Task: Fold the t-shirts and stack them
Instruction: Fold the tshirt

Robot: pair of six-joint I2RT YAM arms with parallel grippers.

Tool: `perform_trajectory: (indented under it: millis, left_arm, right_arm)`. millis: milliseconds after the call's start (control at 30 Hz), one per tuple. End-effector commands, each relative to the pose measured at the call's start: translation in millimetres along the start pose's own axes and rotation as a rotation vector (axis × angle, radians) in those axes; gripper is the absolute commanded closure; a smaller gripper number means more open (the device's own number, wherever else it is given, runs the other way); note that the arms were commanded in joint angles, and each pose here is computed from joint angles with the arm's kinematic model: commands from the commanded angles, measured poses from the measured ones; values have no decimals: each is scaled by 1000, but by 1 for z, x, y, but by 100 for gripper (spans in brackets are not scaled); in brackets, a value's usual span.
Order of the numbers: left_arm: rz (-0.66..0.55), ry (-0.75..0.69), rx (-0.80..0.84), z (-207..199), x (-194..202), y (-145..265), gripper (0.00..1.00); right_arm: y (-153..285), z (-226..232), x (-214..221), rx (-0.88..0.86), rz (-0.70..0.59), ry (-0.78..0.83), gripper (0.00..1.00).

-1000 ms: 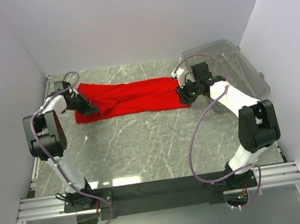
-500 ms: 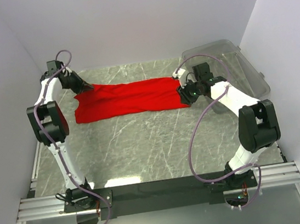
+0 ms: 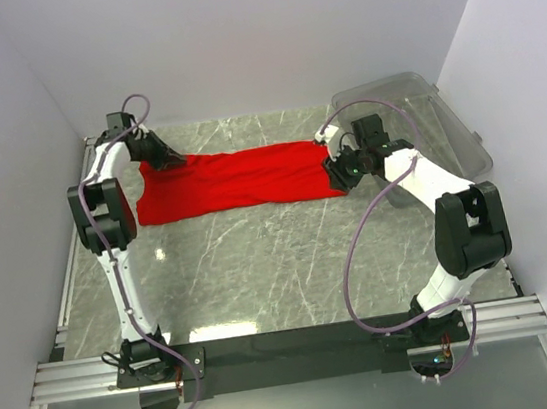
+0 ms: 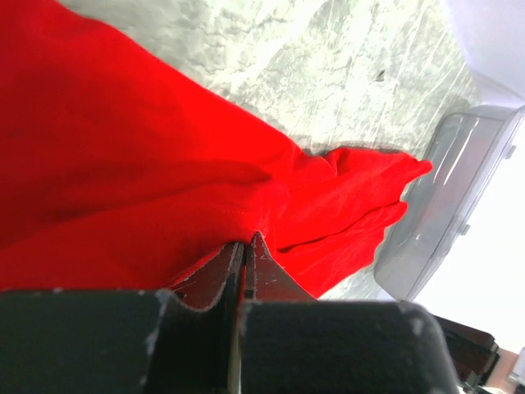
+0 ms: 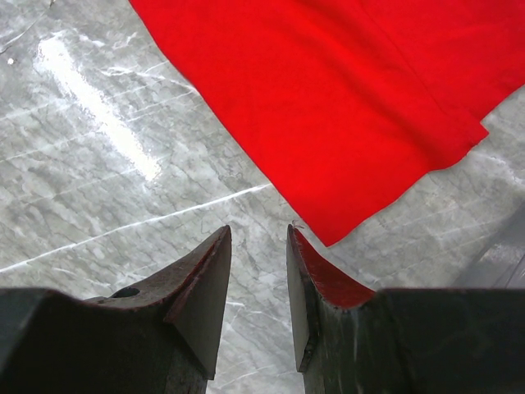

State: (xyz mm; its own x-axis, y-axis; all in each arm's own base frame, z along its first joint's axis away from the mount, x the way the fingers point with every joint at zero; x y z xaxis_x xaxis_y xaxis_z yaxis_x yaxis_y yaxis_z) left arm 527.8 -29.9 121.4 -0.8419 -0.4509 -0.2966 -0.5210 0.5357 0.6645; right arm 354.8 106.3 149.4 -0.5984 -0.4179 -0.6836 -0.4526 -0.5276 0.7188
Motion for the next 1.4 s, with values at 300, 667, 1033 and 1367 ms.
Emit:
perform_trajectory:
  millis: [300, 667, 1033, 1367]
  left_arm:
    - [-221, -163, -8, -43, -42, 27, 65]
    - [-404, -310, -284, -45, -35, 108, 43]
    - [-343, -43, -199, 22, 61, 149, 31]
    - [-207, -24, -283, 50, 83, 118, 39]
  right_arm:
    - [10, 0, -9, 3, -52, 16, 59]
    - [12, 2, -11, 3, -60, 16, 59]
    - [13, 3, -15, -24, -60, 21, 59]
    - [11, 4, -15, -34, -57, 9, 59]
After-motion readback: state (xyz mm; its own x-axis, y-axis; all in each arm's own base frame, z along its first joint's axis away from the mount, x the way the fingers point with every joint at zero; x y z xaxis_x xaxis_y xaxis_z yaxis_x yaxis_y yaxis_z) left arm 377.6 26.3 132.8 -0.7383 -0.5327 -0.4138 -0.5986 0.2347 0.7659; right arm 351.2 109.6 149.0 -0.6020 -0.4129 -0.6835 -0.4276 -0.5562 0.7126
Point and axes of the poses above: each gripper's point midway between its finger pads, its own y axis back along the fingers, its own z axis along the line the jaws close on, x = y × z, the point moved 6 cm from there along y, back along the fingers, and after that the axes turned 11 degrees about -y, right-handed, at the moved point
